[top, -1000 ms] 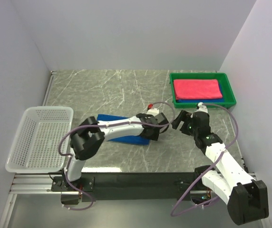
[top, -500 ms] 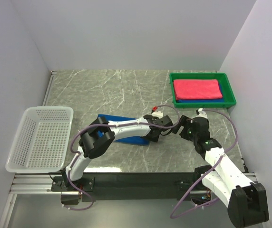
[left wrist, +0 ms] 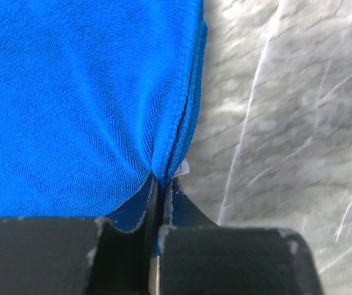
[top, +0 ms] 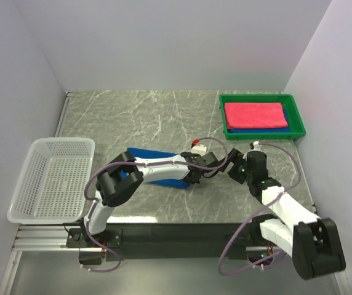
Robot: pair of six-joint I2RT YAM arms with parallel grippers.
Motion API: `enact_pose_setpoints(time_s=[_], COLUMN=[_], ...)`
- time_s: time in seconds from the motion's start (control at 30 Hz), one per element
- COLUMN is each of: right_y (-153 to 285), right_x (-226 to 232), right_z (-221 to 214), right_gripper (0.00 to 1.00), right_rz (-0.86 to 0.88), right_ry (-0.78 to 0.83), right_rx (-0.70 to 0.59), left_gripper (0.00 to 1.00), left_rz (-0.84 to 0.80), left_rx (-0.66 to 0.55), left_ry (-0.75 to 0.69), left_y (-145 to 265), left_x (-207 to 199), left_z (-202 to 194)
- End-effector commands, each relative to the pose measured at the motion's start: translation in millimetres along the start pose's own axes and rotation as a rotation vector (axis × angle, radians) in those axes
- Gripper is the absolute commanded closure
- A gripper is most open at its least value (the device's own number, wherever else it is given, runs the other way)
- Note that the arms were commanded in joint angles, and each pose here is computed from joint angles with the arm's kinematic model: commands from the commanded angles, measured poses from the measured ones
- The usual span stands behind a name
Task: Fold and stack the towels
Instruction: Neatly place the folded towel into the bin
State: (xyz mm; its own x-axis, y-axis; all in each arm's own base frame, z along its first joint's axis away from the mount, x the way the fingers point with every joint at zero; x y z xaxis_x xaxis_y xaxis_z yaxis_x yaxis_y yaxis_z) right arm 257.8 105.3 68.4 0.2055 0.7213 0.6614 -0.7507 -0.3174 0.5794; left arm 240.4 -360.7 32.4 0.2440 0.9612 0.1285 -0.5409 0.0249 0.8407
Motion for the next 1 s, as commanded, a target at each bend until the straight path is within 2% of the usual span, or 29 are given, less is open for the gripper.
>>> enact_pose_setpoints(time_s=[0.0,0.4,0.73,0.97], right_y=[-5.6,-53.2,-79.6,-84.8], right_x=[37.0,87.9,110.0,114.8], right_z=[-0.4,-24.3,-62.1,-88.9], right_gripper=[0.11,0.11,0.11,0.20], right_rz=[0.184,0.308,0.306,0.314], right_ry=[-0.105,-0.277,-0.305,-0.336], right_rx=[0.044,0.241,0.367,0.430], left_gripper=[0.99,0.99,0.99,0.99], left_rz=[-0.070,-0.135,-0.145,-0.169], left_rx=[-0.001,-0.040,-0.059,-0.083], left_ry=[0.029,0.067,0.086,0.126], left_y=[19.1,37.3,38.1,43.6], left_x=[2.8,4.4,2.4,1.5], left_z=[5.5,27.1,39.7,54.6])
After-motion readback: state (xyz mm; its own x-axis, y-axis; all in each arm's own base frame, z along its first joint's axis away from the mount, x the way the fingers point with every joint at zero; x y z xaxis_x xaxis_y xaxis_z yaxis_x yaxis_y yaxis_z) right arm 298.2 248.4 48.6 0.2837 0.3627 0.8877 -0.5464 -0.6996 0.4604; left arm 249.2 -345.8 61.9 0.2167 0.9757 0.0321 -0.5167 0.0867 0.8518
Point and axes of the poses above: each gripper's point midway between its finger pads, its own y axis back along the fingers, its own x axis along the line the jaws close on, z = x × y, the point moved 1 cm from there along y, back along the fingers, and after that the axes turned 4 degrees about -y, right-handed, at the moved point
